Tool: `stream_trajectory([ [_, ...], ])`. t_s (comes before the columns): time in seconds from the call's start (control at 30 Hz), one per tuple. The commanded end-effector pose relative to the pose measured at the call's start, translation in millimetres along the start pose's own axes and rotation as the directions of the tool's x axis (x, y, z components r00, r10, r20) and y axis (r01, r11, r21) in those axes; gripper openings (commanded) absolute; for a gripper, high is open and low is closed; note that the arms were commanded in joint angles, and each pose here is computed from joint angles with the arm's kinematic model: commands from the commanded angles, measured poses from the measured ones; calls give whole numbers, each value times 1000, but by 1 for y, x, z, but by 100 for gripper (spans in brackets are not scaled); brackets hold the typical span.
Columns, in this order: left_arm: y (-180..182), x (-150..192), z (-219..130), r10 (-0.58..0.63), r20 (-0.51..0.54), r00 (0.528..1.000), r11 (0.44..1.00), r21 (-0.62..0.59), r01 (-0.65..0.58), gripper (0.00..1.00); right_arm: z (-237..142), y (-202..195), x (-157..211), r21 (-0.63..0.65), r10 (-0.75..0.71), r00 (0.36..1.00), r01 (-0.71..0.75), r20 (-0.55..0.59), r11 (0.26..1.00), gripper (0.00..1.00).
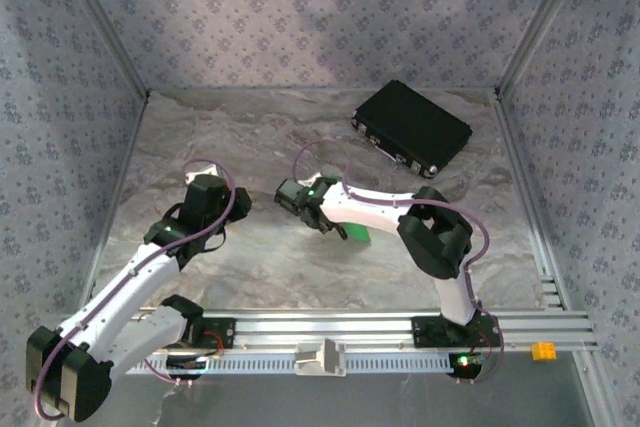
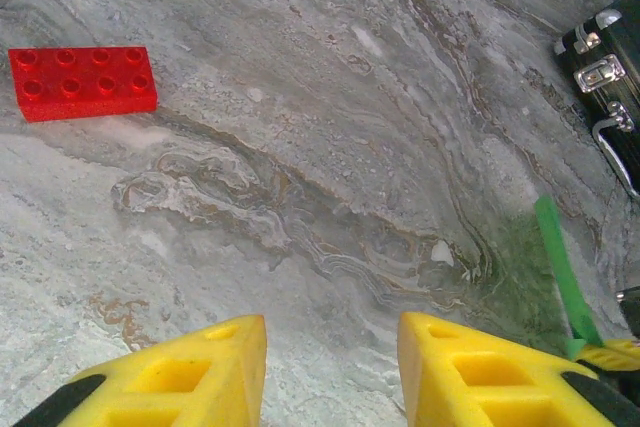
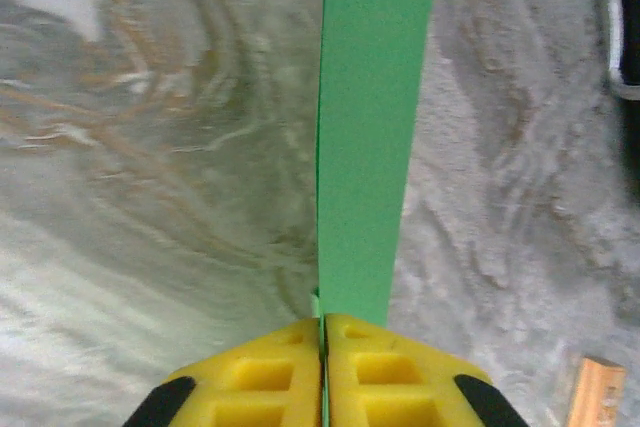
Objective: Fold a paper plane with a square sheet of paper (pick it up from the middle)
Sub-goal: Turn over the paper at the center of the table.
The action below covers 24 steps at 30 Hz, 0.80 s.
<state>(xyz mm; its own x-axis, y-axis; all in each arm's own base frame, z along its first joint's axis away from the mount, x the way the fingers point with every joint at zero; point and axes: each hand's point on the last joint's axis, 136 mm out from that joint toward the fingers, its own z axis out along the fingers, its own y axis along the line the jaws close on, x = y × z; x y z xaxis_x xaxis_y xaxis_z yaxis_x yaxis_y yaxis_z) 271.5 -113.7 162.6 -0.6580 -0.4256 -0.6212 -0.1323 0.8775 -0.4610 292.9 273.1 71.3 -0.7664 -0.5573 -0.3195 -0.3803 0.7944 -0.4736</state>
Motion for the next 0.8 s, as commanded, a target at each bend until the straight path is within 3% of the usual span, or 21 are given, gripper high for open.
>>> stream_trajectory([
  [0.0, 5, -3, -4, -19, 11, 1000, 1000, -17, 19, 39, -6, 17, -7, -96, 44, 999, -44, -11, 994, 13],
  [0.2, 5, -2, -5, -17, 8, 1000, 1000, -19, 17, 39, -10, 36, -17, -342, 146, 988, -156, -54, 927, 17],
  [0.4, 3, -2, -3, -20, 1, 1000, 1000, -11, 20, 39, -29, 47, -28, -581, 236, 969, -233, -71, 780, 30],
  [0.57, -5, 1, 3, -8, -32, 999, 1000, 17, 8, 40, -36, 23, -31, -696, 366, 926, -325, -96, 640, 33],
  [0.77, -28, 15, 21, 9, -144, 990, 995, 96, 5, 39, -4, -7, -1, -734, 495, 834, -492, -244, 468, 31],
])
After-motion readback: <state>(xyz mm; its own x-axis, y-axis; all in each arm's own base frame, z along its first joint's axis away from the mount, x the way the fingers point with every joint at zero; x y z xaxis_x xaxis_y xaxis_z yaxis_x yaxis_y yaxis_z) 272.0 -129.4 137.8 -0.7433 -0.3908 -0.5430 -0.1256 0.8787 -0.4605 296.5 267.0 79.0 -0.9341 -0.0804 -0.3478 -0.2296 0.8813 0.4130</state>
